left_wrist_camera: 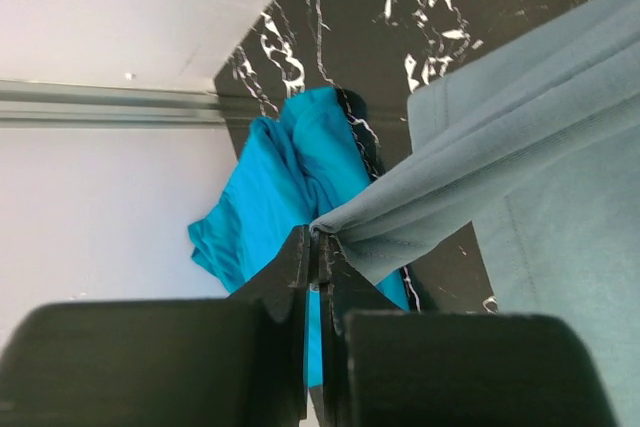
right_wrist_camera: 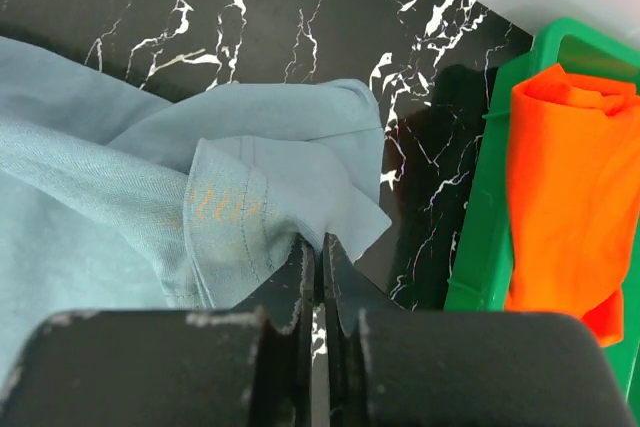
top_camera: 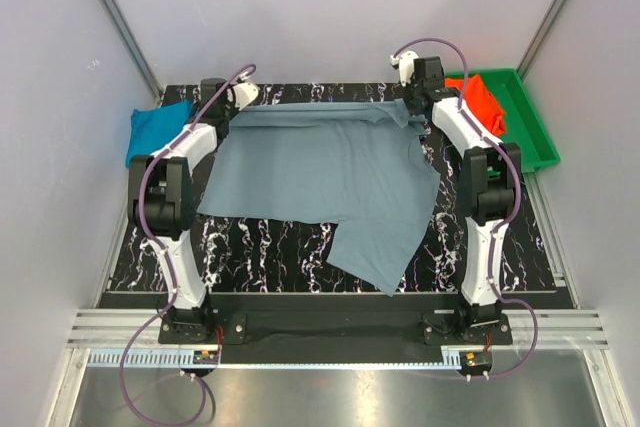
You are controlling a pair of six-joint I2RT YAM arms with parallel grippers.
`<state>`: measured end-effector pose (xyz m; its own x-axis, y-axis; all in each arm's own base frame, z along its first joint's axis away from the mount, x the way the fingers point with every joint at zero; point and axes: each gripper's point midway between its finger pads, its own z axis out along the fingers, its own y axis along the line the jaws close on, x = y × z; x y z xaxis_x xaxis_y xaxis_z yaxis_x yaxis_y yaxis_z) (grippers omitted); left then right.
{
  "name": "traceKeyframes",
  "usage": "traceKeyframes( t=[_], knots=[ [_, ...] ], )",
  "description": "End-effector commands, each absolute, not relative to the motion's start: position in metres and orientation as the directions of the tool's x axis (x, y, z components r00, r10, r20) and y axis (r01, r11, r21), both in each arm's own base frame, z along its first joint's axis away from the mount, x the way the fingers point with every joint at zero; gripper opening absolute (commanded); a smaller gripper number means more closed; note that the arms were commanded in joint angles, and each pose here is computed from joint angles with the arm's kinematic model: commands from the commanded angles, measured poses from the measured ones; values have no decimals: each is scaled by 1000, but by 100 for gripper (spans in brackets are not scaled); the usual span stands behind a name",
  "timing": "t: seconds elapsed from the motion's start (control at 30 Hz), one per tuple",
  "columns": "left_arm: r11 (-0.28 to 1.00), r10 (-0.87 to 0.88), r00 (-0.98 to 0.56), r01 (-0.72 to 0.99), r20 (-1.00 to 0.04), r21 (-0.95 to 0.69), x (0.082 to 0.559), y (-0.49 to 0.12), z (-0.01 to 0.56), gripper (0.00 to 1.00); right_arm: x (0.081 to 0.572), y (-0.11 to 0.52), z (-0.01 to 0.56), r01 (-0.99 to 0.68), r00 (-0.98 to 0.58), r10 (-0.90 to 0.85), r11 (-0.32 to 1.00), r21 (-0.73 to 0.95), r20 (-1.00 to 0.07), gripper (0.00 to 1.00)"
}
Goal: Fold and stack the t-shirts
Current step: Fold the tshirt
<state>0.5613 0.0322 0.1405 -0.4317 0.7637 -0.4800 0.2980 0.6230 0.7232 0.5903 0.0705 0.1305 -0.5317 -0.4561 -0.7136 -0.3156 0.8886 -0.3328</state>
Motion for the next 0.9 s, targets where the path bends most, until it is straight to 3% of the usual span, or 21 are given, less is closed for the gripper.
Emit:
traceKeyframes(
  t=[0.0,0.87],
  knots=[
    [622,694,-557,146,-456,769,547,102,170,0,587,14,185,-142,-527,-432,894,-425,-732,0],
    [667,679,-618,291,-397,686,536,94,129,0,549,47,134,-285,-613,-458,888,-360,-643,0]
  ],
)
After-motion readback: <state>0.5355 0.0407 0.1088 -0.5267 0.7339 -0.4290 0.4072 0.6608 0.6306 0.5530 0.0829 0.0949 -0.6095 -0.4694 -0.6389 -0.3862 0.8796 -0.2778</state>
